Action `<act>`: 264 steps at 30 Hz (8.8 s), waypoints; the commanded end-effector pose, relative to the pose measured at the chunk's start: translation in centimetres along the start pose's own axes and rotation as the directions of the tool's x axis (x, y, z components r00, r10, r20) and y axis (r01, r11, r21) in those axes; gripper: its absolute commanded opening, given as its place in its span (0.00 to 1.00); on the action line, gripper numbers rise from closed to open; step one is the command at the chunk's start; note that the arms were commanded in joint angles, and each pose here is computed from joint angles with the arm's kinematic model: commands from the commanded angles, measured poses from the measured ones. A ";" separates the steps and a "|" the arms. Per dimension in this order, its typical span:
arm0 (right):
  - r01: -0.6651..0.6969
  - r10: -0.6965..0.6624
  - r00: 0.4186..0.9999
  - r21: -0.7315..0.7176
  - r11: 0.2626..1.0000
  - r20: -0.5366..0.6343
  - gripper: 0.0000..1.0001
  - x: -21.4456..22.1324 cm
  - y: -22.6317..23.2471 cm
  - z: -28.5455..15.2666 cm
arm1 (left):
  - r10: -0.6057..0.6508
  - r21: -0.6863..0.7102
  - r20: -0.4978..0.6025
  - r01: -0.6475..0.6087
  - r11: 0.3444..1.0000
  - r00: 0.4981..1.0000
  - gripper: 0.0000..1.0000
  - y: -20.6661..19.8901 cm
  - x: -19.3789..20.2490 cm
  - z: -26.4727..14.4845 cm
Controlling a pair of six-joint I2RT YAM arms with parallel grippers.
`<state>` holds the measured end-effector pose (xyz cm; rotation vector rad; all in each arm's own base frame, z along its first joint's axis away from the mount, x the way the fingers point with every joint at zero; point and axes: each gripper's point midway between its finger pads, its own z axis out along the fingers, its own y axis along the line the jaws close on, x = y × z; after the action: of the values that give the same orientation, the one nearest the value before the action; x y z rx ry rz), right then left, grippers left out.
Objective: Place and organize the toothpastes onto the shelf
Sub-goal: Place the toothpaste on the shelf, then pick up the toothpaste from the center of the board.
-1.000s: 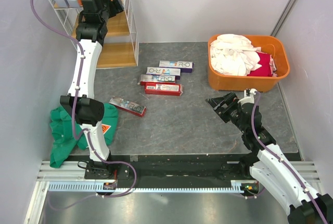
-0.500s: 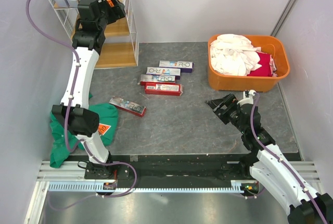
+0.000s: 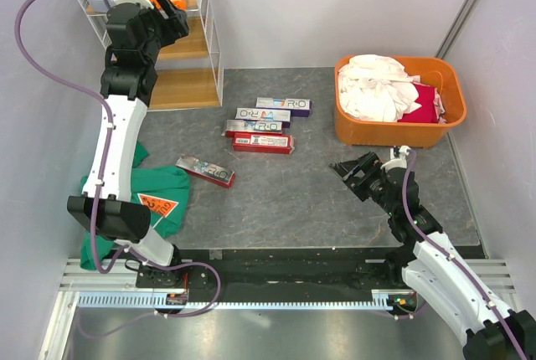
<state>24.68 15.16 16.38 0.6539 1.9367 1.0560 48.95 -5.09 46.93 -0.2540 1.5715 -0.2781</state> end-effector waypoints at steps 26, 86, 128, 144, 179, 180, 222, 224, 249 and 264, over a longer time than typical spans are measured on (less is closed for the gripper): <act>0.008 -0.008 1.000 0.022 1.000 -0.008 0.89 0.1 -0.7 0.5 | -0.042 0.103 -0.064 0.048 0.993 0.997 0.19 -0.3 0.8 6.0; 0.023 -0.018 0.997 0.065 0.998 -0.070 0.90 1.4 -2.2 1.0 | -0.124 0.062 -0.670 0.222 0.973 0.732 1.00 3.7 32.7 -10.2; 0.042 -0.028 0.992 0.116 0.992 -0.120 0.90 2.3 -3.7 1.6 | 0.107 0.238 -0.828 0.171 0.956 0.550 0.87 -3.2 46.1 -5.3; 0.042 -0.026 0.990 0.118 0.992 -0.137 0.89 2.5 -3.7 1.7 | 0.181 0.347 -0.826 0.228 0.910 0.534 0.86 -7.4 46.6 -17.9; 0.052 -0.034 0.985 0.100 0.994 -0.168 0.90 2.9 -3.3 1.9 | 0.460 0.358 -0.704 -0.288 0.888 0.542 0.48 -10.0 47.9 -19.6; 0.052 -0.037 0.986 0.089 0.995 -0.163 0.90 2.7 -3.0 1.9 | 0.466 0.372 -0.690 -0.280 0.885 0.554 0.47 -10.8 47.4 -19.9; 0.001 -0.026 0.994 -0.229 0.973 -0.104 0.35 2.3 2.4 -0.1 | 0.460 0.644 -0.552 0.006 0.765 0.695 0.48 -24.0 39.0 -31.1; 0.002 -0.027 0.994 -0.239 0.971 -0.102 0.32 2.2 2.7 -0.2 | 0.453 0.637 -0.556 0.007 0.771 0.696 0.52 -24.0 38.9 -31.0; 0.066 -0.049 0.997 -0.346 0.936 0.057 0.32 -2.7 9.4 -1.0 | -0.215 0.318 -0.869 0.836 0.447 0.446 1.00 -19.2 30.6 -24.4; 0.055 0.072 0.946 -0.377 0.925 0.315 0.33 -9.7 14.1 -2.2 | -0.209 0.322 -0.926 0.947 0.002 0.315 1.00 -21.5 28.5 -25.9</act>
<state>28.41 15.63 28.02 0.5357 1.5911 1.1738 24.83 -34.74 20.60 -0.2065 1.9266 -2.0683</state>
